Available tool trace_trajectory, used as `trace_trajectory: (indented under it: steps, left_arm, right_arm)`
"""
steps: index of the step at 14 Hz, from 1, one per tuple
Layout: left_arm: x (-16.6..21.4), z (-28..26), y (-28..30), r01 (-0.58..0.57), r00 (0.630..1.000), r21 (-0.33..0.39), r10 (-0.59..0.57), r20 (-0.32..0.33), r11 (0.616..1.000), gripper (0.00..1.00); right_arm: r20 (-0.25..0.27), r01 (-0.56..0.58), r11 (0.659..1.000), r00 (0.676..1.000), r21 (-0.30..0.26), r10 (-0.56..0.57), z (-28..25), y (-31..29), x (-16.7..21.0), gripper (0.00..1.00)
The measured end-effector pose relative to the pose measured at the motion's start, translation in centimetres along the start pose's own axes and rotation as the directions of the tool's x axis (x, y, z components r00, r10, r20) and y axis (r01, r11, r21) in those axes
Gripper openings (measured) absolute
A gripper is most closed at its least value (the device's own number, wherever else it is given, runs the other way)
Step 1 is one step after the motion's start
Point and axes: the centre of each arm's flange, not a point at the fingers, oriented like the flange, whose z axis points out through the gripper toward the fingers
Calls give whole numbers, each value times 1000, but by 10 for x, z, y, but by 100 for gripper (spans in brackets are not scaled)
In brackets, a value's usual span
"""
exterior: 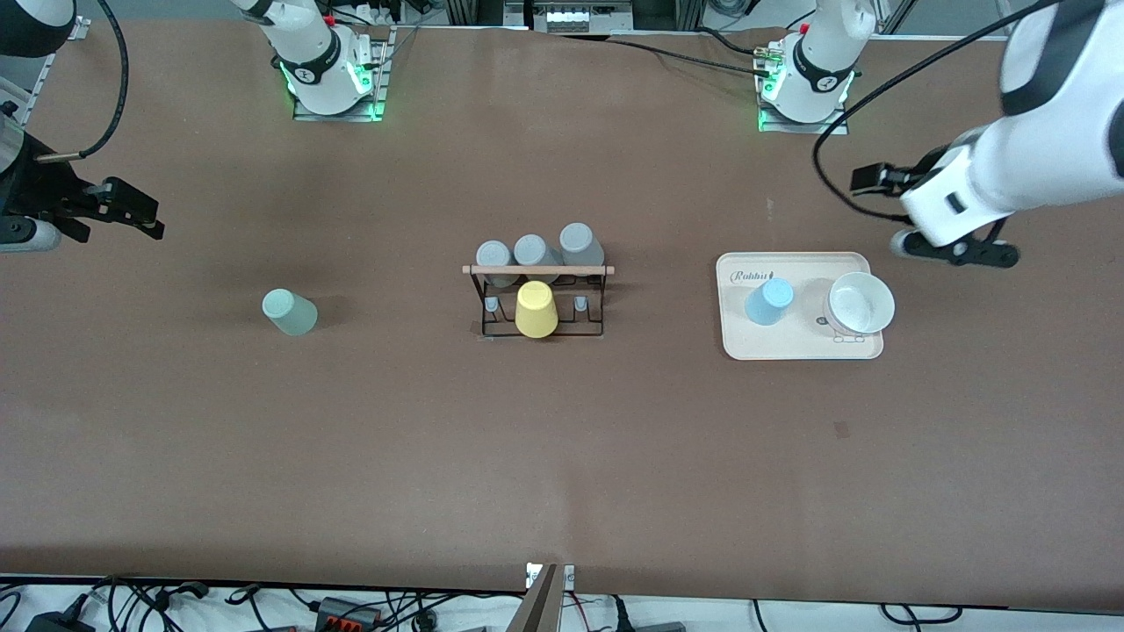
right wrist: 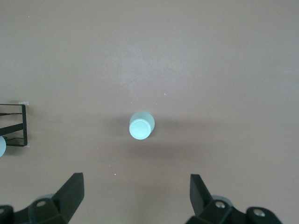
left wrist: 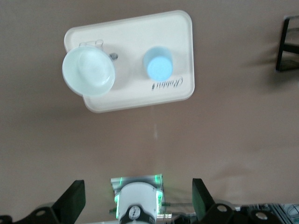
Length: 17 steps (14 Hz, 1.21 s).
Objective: Hang scattered cups on rack with three cups
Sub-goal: 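Move the left gripper down over the light blue cup on the tray, then close the left gripper on the light blue cup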
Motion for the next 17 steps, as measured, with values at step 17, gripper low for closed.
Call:
trace_trajectory:
  steps: [17]
  left_arm:
    - [37,262,27,178,897,-52,-184,-402,983,100]
  right_arm:
    - [-13,-2,1000,1000,-1,1,7,1,7,100]
